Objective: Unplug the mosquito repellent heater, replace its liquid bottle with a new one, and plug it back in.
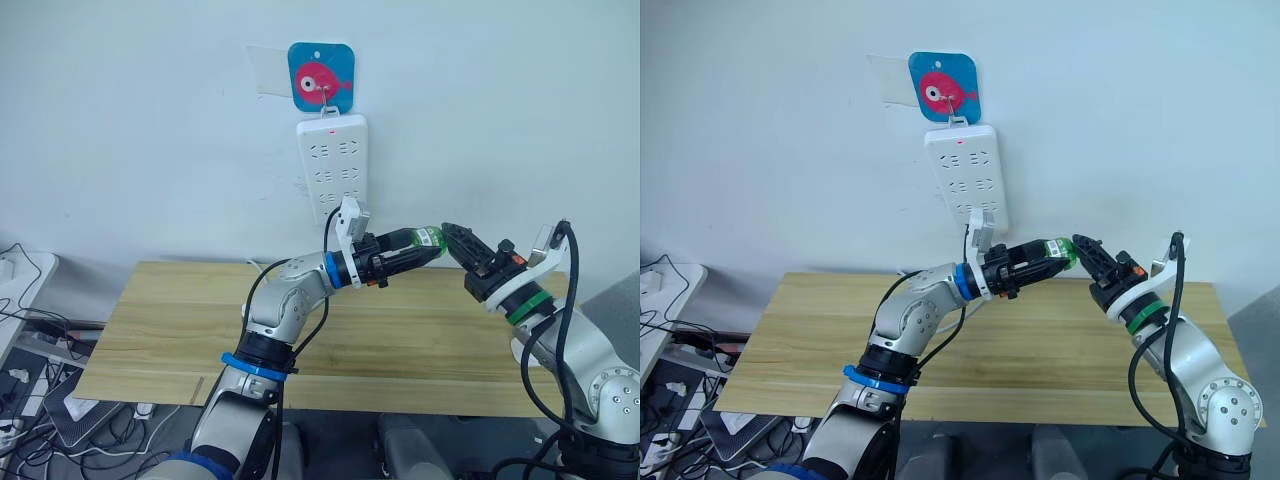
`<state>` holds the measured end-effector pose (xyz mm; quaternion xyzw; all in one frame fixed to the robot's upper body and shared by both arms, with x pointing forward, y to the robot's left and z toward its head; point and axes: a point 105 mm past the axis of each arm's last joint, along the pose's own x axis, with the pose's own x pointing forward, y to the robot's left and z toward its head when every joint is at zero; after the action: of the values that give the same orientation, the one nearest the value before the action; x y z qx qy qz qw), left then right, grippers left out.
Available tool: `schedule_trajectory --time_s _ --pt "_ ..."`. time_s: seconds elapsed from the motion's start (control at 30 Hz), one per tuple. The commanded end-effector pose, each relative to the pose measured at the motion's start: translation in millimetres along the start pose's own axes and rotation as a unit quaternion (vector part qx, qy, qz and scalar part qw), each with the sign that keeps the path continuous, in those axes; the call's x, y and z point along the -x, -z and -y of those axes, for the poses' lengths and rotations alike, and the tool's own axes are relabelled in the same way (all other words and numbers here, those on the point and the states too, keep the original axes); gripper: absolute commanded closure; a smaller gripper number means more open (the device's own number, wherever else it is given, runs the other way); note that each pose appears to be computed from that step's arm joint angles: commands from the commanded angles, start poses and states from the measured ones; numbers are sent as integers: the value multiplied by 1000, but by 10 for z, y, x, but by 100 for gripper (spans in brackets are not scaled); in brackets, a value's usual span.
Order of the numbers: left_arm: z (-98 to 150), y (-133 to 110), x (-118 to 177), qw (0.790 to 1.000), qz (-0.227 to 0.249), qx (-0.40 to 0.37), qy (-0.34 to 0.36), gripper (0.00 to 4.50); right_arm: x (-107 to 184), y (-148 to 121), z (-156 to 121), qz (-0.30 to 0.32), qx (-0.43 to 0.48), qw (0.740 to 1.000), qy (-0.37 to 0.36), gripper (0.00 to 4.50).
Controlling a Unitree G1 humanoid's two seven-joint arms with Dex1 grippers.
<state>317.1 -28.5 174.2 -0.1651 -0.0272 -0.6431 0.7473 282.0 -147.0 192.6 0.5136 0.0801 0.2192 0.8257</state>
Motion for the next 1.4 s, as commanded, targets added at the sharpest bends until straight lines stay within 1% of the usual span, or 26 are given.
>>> schedule_trajectory --time_s 0.03,0.1,0.2,0.27,0.33,0.43,0.5,0.57,0.6,0.67,0.77,0.8,0.83,0.87,0.93,1.0,1.07,1.17,1.2,1.33,1.4 --pt "104 -65 -77 1000 5 -14 26 225 19 42 -223 -6 6 999 -45 368" --pt "99 -50 -60 999 -3 -17 27 150 21 36 -220 -5 6 999 -44 368" --pt "90 -28 -23 998 -26 -45 33 65 46 -3 -177 -1 12 999 -35 368" --pt "82 6 16 995 -52 -72 41 1 74 -48 -102 4 25 999 -20 368" --pt "54 48 67 990 -82 -103 44 0 114 -103 -14 8 39 999 -5 368" --pt "-11 73 135 984 -110 -136 40 0 179 -107 166 -11 98 995 32 368" --pt "-42 101 189 977 -134 -161 42 0 242 -63 380 -37 161 984 72 368" --pt "-46 161 251 965 -167 -192 55 0 290 -31 583 -58 220 968 108 368" --pt "-39 193 277 960 -182 -203 63 0 307 -28 711 -68 263 953 133 368" --pt "-29 250 318 951 -209 -213 76 0 337 -36 930 -88 353 915 174 368" --pt "38 381 388 934 -254 -225 109 0 360 -109 1187 -103 499 834 213 368" --pt "61 408 393 932 -259 -225 116 0 362 -123 1253 -105 536 809 216 368" --pt "81 421 384 932 -258 -225 119 0 362 -148 1318 -97 558 793 223 368" --pt "91 425 369 933 -254 -224 118 0 364 -169 1375 -87 569 785 230 368" --pt "107 445 358 934 -252 -222 119 0 366 -220 1500 -65 584 772 245 368" --pt "112 466 358 934 -253 -222 119 0 356 -220 1594 -60 603 757 245 368" --pt "100 465 350 935 -251 -226 112 0 348 -228 1660 -50 605 754 249 368" --pt "72 431 322 938 -243 -226 102 0 321 -205 1793 -48 620 743 249 368" --pt "68 427 323 938 -243 -226 101 0 312 -192 1819 -48 623 741 246 368" --pt "64 409 338 938 -243 -228 100 0 305 -179 1923 -43 610 750 250 368" --pt "60 403 345 938 -243 -228 99 0 307 -158 1963 -49 613 748 249 368"
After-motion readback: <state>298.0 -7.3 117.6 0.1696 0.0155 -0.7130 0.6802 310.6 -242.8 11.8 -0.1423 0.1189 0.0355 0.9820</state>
